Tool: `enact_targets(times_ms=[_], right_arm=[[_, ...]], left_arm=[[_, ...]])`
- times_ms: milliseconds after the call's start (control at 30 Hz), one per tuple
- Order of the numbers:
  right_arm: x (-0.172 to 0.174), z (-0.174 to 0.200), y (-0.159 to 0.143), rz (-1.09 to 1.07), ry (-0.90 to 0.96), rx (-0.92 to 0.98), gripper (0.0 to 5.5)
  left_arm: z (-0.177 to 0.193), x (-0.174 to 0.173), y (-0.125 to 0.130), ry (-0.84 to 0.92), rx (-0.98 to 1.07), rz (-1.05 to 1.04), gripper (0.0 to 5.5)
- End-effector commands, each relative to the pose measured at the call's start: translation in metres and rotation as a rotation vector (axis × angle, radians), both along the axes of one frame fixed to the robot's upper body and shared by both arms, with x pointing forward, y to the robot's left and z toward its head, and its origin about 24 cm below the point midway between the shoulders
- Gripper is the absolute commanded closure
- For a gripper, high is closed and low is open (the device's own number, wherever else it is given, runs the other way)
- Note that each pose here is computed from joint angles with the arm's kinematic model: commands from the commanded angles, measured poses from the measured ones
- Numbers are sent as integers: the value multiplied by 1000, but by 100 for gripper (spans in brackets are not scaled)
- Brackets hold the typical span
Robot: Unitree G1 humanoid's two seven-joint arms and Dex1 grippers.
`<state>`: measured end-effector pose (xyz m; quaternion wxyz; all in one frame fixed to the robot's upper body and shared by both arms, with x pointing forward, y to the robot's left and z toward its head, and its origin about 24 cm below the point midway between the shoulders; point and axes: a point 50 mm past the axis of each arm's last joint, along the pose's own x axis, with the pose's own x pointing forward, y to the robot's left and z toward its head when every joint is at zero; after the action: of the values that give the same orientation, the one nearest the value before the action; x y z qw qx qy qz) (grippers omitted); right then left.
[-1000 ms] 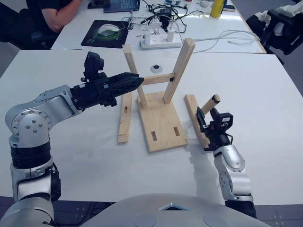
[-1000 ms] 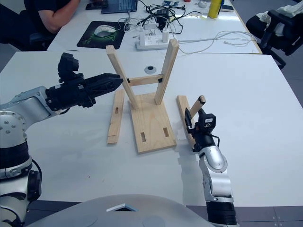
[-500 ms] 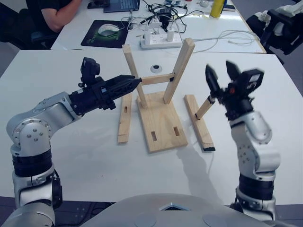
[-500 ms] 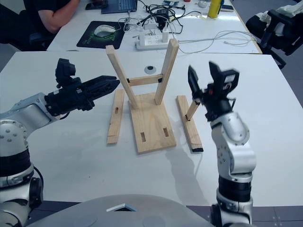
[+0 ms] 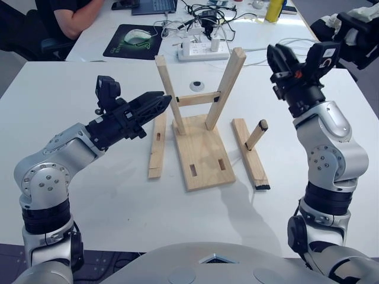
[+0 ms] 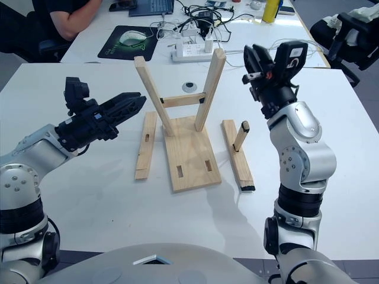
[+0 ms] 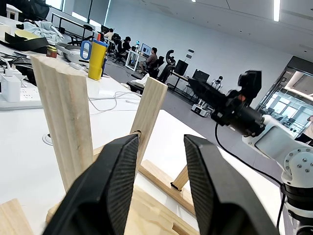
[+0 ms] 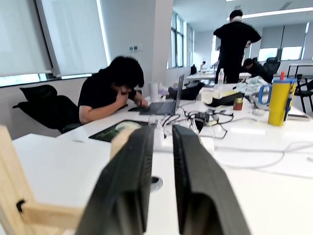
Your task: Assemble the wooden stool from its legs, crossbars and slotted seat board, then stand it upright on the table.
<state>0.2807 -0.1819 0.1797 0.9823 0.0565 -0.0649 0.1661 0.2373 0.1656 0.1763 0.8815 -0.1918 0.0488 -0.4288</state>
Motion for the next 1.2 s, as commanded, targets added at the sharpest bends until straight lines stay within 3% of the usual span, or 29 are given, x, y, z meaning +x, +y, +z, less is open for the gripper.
enact_targets(times_ms=[33, 267, 600, 700, 900, 1200], right_arm=[[-3, -15, -2, 12, 50, -29, 545], [-8, -30, 0, 11, 84, -45, 549], [-15, 11, 14, 26, -153, -53, 549], [-17, -9, 13, 17, -80, -117, 549], [-18, -70, -4, -67, 267, -174, 549], [2, 10, -1, -33, -93, 56, 549]], left_arm=[[-4, -3, -1, 5, 7, 17, 380], [-3, 0, -1, 6, 11, 0, 380], [-2, 3, 0, 6, 20, -16, 380], [-1, 3, -1, 5, 20, -23, 380], [0, 5, -2, 11, 26, -39, 380], [-2, 3, 1, 10, 21, -20, 380]])
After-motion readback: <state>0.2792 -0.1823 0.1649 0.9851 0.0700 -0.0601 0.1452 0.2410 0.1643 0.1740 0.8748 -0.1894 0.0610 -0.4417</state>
